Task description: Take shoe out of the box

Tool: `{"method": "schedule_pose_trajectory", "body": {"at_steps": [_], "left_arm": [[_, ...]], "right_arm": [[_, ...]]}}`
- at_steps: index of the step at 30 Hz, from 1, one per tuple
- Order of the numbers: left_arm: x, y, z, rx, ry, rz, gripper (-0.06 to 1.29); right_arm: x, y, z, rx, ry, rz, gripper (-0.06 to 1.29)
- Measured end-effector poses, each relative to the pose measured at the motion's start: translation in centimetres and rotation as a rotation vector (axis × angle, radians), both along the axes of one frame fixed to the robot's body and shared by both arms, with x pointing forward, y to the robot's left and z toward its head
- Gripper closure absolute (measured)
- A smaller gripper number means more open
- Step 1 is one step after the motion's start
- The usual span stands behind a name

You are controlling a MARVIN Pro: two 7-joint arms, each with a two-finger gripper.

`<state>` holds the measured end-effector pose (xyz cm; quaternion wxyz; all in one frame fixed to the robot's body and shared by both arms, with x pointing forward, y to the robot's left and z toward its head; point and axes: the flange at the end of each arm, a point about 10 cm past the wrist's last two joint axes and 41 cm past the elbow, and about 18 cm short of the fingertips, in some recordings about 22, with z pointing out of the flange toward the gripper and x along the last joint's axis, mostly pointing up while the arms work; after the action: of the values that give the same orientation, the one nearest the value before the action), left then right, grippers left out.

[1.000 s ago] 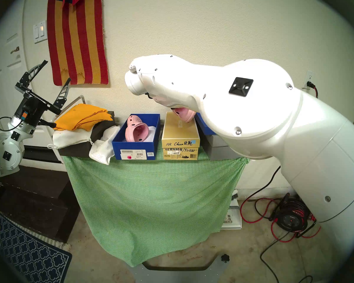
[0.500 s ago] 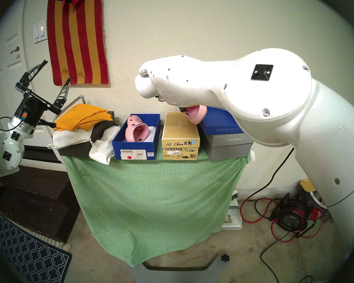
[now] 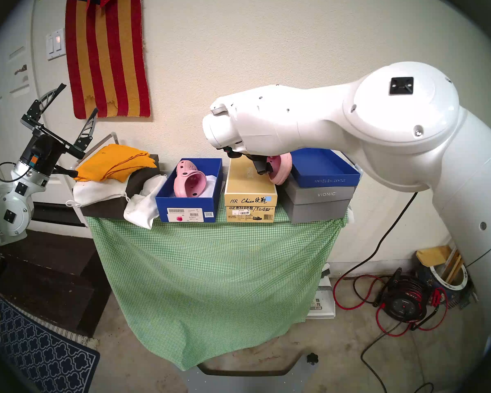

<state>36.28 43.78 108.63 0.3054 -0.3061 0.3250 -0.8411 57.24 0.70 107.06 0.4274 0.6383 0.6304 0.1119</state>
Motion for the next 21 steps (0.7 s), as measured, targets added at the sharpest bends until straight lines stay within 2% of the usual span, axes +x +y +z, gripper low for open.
{"method": "schedule_pose_trajectory", "body": {"at_steps": [11,15,21], "left_arm": [[0.0,0.0,0.0,0.000,0.000,0.000,0.01],[0.0,0.0,0.0,0.000,0.000,0.000,0.01],[0.0,0.0,0.0,0.000,0.000,0.000,0.01]], "right_arm": [[-2.1,-0.4,1.8,0.129,0.085,0.038,0.01],[-3.6,0.0,3.6,0.205,0.122,0.071,0.01],[-4.7,-0.6,5.7,0.281,0.148,0.084,0.01]]}}
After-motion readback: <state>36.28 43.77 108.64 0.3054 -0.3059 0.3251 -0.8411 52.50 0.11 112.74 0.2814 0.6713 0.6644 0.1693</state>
